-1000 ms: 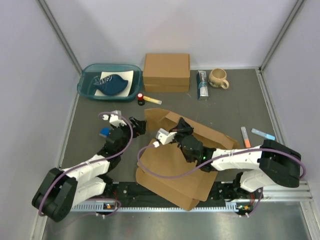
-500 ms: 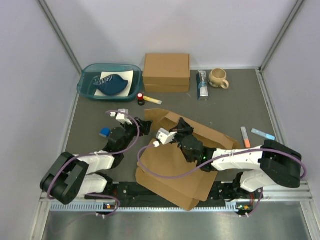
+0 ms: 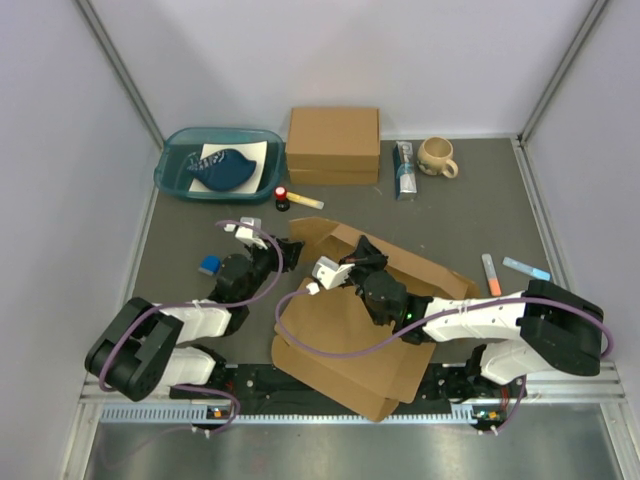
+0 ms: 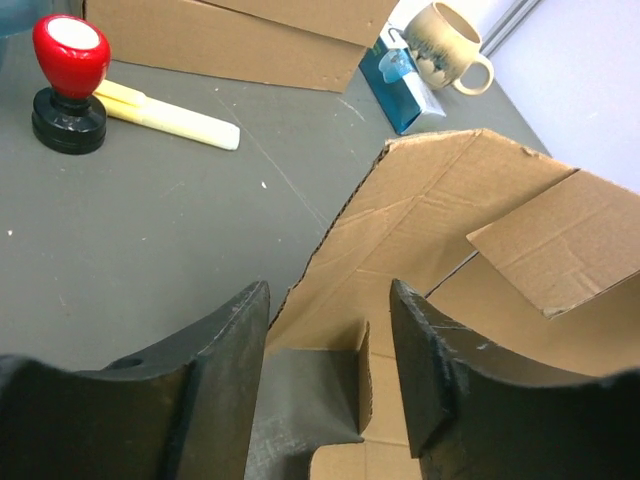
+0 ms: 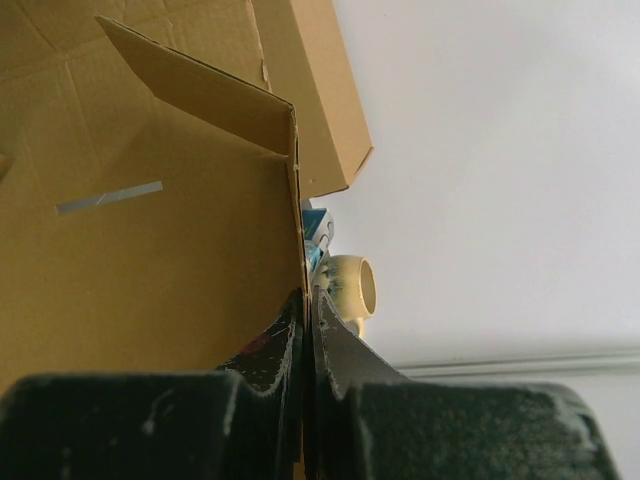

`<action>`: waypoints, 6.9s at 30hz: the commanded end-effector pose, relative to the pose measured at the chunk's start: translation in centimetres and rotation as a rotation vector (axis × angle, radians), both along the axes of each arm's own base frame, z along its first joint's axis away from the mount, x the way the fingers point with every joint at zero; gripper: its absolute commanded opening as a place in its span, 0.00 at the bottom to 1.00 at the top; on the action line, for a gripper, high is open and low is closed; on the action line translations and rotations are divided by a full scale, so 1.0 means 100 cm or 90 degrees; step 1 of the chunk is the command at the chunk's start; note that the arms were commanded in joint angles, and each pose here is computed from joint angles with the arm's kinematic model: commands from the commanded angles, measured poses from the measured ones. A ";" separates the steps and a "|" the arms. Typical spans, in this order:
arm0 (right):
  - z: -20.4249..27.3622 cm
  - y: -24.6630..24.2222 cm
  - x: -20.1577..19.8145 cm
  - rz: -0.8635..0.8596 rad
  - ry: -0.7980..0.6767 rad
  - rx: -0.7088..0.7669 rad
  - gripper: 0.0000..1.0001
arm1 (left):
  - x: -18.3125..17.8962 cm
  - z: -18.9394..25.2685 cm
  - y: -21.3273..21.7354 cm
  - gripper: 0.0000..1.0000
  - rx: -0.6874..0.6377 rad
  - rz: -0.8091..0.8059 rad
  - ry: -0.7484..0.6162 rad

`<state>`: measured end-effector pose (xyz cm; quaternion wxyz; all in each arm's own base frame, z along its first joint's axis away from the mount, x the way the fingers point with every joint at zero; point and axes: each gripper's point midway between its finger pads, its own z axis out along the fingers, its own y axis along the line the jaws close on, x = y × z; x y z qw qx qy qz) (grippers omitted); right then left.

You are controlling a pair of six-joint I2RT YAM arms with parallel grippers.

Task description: Fold the paper box

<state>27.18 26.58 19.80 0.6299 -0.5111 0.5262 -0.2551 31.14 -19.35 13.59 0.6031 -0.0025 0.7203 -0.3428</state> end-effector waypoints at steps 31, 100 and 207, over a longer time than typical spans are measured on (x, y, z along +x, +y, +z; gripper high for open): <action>-0.011 0.007 -0.010 0.000 0.019 0.026 0.00 | -0.008 0.040 -0.015 0.00 -0.028 -0.064 -0.076; 0.005 -0.004 -0.019 -0.040 -0.054 0.018 0.00 | -0.098 0.057 -0.070 0.00 -0.154 -0.225 0.055; -0.011 -0.008 -0.035 -0.028 -0.048 -0.024 0.00 | -0.071 0.021 -0.092 0.82 -0.028 -0.240 -0.110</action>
